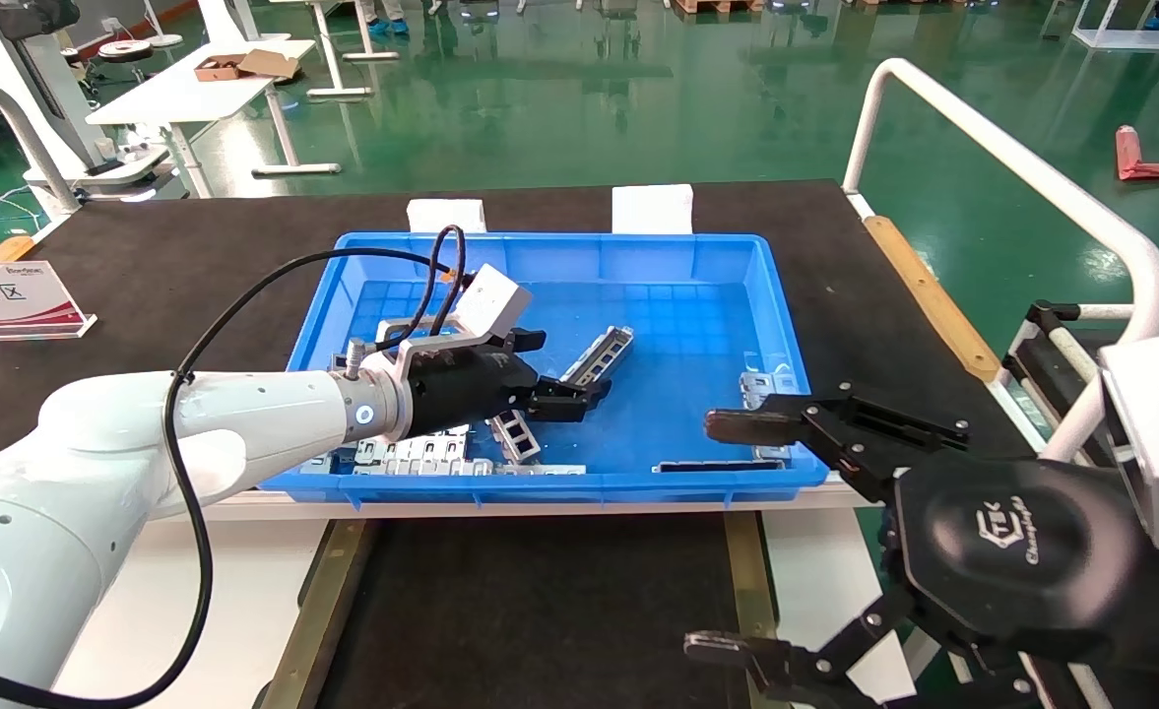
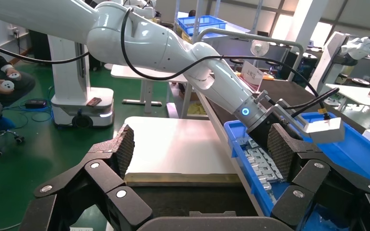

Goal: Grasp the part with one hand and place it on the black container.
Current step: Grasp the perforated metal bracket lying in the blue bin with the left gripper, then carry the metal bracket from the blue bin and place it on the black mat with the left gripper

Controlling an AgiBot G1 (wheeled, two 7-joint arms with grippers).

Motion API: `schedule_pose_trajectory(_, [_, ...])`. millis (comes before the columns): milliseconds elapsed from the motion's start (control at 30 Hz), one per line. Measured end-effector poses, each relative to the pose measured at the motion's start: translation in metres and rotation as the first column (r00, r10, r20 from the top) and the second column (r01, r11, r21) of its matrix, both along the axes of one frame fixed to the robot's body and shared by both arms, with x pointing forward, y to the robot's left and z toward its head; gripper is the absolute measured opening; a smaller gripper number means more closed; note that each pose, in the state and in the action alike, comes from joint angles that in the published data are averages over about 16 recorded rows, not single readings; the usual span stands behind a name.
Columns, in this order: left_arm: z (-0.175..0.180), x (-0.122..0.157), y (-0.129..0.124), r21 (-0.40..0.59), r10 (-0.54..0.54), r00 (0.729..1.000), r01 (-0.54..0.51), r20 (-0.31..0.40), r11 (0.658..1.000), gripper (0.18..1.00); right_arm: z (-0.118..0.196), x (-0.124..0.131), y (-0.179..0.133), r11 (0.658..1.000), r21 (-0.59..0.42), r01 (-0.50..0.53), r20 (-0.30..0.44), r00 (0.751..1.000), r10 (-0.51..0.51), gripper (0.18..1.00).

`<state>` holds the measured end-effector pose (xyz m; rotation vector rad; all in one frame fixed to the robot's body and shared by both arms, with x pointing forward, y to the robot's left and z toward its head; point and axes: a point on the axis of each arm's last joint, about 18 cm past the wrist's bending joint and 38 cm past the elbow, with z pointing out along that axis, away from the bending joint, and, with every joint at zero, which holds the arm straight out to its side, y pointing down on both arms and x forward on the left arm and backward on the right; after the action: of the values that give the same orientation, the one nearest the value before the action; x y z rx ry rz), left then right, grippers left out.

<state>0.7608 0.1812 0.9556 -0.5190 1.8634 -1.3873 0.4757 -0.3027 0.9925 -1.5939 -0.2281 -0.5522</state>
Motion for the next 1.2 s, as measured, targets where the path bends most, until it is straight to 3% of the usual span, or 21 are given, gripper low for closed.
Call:
schedule_pose_trajectory(200, [-0.006,0.002,0.000,0.006,0.021,1.000,-0.021,-0.013,1.000,0.970,0.000,0.000,0.000,1.000,0.000,0.000,0.000,1.000,0.000,0.978])
schedule_pose_trajectory(500, [-0.017,0.005,0.000,0.020,0.045,0.999,-0.045,-0.028,0.999,0.866,0.000,0.000,0.000,1.000,0.000,0.000,0.000,1.000,0.000,0.896])
schedule_pose_trajectory(733, [-0.023,0.006,0.000,0.022,0.051,0.998,-0.050,-0.037,0.998,0.734,0.000,0.000,0.000,1.000,0.000,0.000,0.000,1.000,0.000,0.776])
schedule_pose_trajectory(1200, [-0.026,0.004,-0.002,0.019,0.042,0.998,-0.041,-0.044,0.999,0.441,0.000,0.000,0.000,1.000,0.000,0.000,0.000,1.000,0.000,0.452])
